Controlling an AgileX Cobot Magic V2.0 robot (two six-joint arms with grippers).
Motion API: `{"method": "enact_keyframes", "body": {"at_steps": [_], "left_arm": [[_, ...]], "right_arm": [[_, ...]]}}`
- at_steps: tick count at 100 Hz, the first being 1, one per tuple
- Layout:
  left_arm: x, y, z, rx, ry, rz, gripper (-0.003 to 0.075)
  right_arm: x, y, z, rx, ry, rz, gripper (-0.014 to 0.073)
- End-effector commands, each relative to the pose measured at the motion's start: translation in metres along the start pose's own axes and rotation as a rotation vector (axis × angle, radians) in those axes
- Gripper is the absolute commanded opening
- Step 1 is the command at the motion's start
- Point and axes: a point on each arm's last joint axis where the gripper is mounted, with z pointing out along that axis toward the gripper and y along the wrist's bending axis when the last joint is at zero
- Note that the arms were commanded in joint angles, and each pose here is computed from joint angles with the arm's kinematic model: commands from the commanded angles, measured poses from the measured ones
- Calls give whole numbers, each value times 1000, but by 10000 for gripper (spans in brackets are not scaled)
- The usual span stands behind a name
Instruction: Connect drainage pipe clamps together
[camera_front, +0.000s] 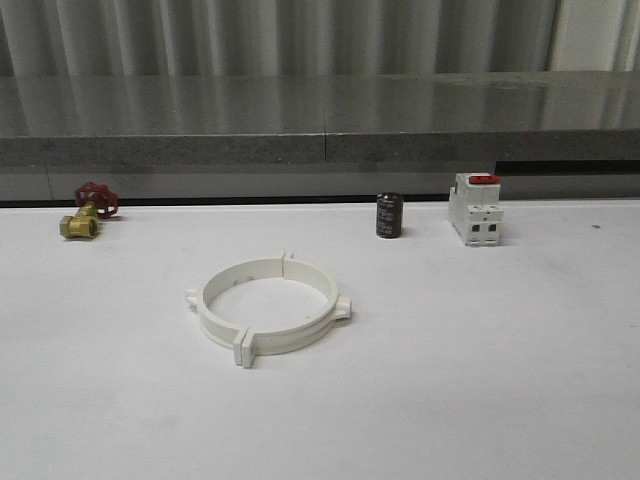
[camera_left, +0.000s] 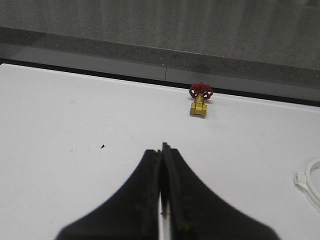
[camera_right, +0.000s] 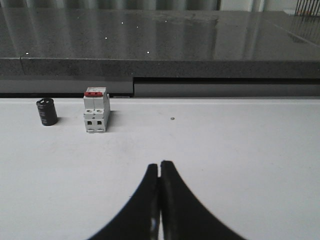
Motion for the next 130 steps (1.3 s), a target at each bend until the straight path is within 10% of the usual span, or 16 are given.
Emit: {"method": "enact_keyframes", "body": {"at_steps": [1,130], "left_arm": [[-15,-1,-3,9,-94,-4,-21],[-15,-2,-3,22,-93,-3,-21]], "right_arm": [[-8,0,-1,5,-157,-18,-65],[4,-1,-13,15,-160,-18,-65]]}}
